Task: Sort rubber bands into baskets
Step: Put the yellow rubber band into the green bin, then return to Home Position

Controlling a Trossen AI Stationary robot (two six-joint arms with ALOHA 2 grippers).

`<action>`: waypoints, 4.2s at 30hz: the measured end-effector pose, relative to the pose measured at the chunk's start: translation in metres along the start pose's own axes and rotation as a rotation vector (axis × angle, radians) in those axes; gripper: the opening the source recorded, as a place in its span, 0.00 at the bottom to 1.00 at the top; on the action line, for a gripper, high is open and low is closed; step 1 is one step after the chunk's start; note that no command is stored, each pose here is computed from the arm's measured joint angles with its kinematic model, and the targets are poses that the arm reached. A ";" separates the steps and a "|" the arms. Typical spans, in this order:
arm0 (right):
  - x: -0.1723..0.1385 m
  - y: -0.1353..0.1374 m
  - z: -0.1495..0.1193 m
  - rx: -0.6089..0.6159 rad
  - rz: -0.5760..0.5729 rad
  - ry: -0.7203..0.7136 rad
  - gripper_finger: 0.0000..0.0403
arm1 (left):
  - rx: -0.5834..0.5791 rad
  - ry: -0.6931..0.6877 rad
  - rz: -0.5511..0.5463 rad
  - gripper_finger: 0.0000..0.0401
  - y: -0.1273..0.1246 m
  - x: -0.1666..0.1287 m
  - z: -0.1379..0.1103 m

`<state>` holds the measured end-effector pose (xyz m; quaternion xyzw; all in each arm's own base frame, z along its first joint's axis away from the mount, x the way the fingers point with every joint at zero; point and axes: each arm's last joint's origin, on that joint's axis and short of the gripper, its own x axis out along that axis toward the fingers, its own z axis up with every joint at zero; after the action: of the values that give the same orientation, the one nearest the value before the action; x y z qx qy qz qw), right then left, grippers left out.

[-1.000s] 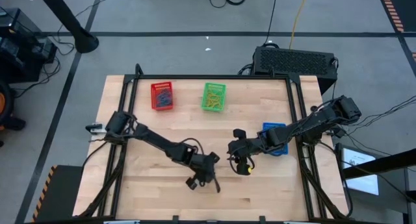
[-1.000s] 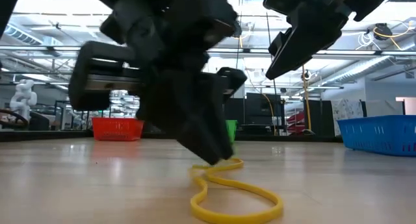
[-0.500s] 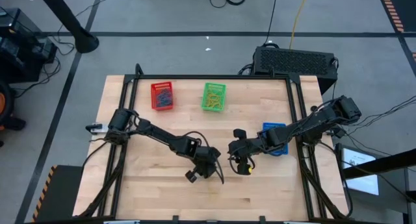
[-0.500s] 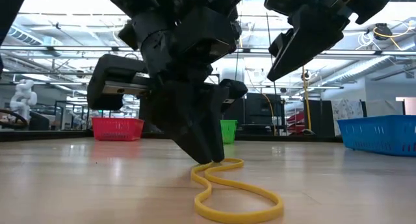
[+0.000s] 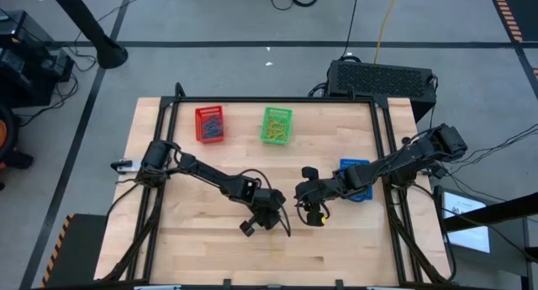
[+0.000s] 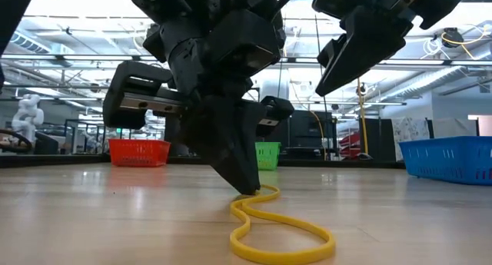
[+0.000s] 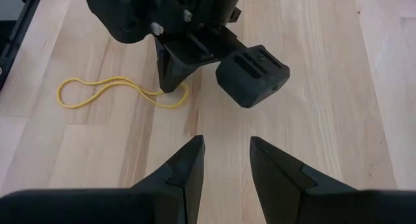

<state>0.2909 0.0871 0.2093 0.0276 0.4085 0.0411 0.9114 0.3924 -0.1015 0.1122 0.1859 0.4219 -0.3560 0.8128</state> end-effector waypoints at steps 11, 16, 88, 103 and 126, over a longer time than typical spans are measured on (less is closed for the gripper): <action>0.000 -0.001 -0.002 -0.002 -0.005 0.020 0.29 | -0.018 -0.032 0.050 0.00 -0.007 -0.050 0.027; 0.000 -0.001 -0.002 -0.002 -0.006 0.021 0.29 | -0.010 -0.060 0.151 0.00 -0.016 -0.095 0.041; -0.002 -0.061 0.005 -0.026 -0.580 -0.012 0.29 | -0.573 0.168 0.703 0.26 0.104 -0.236 -0.093; -0.017 -0.043 0.009 0.109 -0.410 0.032 0.29 | -0.832 0.147 0.539 0.26 -0.023 -0.270 -0.086; -0.090 -0.040 -0.015 0.079 -0.364 -0.046 0.29 | -0.556 -0.582 0.667 0.26 -0.086 -0.200 -0.107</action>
<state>0.2221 0.0387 0.2627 -0.0100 0.3870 -0.1413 0.9111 0.1918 -0.0105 0.2138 -0.0192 0.1750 0.0107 0.9843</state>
